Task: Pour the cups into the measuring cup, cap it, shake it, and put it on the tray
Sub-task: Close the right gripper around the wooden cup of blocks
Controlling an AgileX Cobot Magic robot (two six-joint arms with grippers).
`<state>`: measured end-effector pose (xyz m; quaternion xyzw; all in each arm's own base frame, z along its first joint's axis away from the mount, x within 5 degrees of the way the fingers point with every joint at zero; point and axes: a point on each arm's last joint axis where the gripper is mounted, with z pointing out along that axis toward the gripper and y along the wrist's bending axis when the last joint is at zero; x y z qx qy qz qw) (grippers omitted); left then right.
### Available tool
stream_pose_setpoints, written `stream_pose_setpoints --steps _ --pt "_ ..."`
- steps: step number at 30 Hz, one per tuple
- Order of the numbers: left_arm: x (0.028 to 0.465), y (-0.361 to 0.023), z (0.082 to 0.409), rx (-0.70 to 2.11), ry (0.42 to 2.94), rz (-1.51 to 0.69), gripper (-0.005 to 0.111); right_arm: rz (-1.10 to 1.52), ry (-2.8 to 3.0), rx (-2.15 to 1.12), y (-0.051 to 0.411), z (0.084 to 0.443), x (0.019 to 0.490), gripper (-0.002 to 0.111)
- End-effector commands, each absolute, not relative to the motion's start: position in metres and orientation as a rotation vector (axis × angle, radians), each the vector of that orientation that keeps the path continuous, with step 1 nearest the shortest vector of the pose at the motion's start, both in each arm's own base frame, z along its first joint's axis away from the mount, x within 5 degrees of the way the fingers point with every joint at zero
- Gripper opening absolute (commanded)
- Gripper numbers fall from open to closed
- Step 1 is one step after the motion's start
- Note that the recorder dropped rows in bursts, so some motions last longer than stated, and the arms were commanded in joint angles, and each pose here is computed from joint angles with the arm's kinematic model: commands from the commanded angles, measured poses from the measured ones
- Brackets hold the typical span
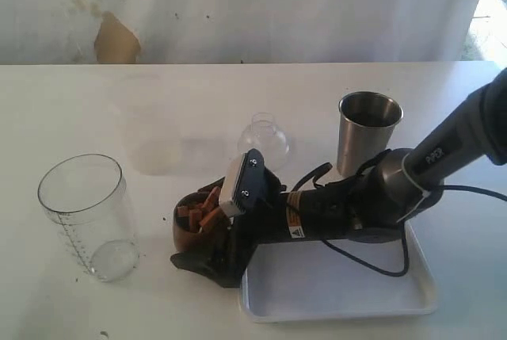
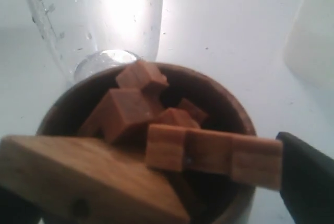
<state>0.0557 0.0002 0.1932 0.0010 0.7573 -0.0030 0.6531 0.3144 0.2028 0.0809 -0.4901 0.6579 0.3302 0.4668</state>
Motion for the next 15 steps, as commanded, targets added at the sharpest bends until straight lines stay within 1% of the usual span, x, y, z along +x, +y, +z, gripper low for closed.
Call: stream_pose_setpoints --steps 1,15 --pt "0.0555 0.0001 0.1921 0.002 1.716 -0.009 0.000 0.833 1.594 -1.196 0.2054 0.0766 0.3168 0.105" --pt "0.0555 0.0001 0.1921 0.002 1.716 -0.009 0.000 0.902 1.561 -1.154 0.2076 0.0806 0.3151 0.105"
